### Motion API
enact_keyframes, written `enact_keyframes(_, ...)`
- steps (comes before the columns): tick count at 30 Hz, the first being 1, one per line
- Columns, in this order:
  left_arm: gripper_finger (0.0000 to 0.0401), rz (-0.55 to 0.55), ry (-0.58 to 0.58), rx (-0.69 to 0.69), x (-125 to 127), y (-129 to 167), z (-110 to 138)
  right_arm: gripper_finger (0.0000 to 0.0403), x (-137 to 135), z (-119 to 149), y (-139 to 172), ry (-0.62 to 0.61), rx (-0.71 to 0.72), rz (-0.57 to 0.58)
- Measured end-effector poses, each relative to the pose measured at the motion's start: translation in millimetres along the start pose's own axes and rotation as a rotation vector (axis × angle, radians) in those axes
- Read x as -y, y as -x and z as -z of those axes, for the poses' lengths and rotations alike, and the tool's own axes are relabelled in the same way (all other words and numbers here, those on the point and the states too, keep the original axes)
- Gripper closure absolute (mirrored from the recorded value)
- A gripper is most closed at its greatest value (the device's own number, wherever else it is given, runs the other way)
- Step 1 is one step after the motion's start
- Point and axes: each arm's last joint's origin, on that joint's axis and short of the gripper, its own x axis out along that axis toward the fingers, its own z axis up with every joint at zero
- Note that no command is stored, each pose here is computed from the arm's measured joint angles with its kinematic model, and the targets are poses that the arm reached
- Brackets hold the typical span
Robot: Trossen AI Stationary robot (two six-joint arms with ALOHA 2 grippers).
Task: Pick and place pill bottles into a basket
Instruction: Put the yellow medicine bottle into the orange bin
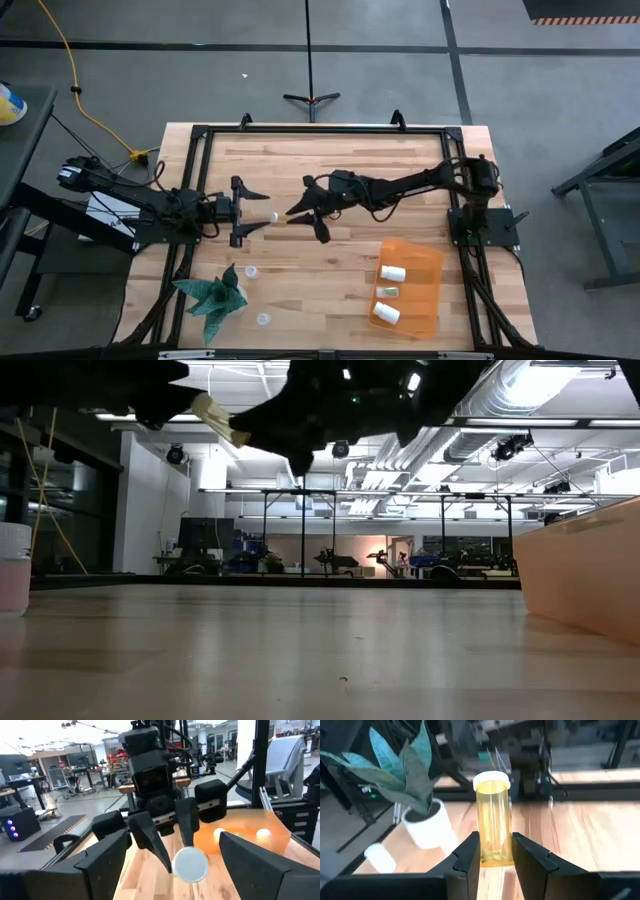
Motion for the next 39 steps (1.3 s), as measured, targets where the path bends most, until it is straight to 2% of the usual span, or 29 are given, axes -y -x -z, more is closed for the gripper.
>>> enact_keyframes(7, 0.005, -0.003, 0.004, 0.01, -0.7, 1.3, -1.5, 0.0305, -28.3, -14.5, 23.4, -0.054, -0.182, 0.019)
enact_keyframes(16, 0.005, 0.002, -0.005, -0.015, -0.4, 1.5, 1.0, 0.0305, -83.4, -15.2, 49.3, -0.171, -0.395, 0.202)
enact_keyframes(23, 0.005, 0.038, 0.003, -0.009, 0.7, 1.5, 0.7, 0.0305, -133.6, -18.8, 84.1, -0.25, -0.478, 0.374)
enact_keyframes(32, 0.005, 0.039, 0.025, -0.009, 0.7, 1.5, 0.7, 0.0305, -204.8, 1.1, 129.3, -0.3, -0.608, 0.498)
enact_keyframes(39, 0.005, 0.039, 0.025, -0.009, 0.7, 1.5, 0.7, 0.0305, -239.3, 20.8, 158.7, -0.36, -0.676, 0.599)
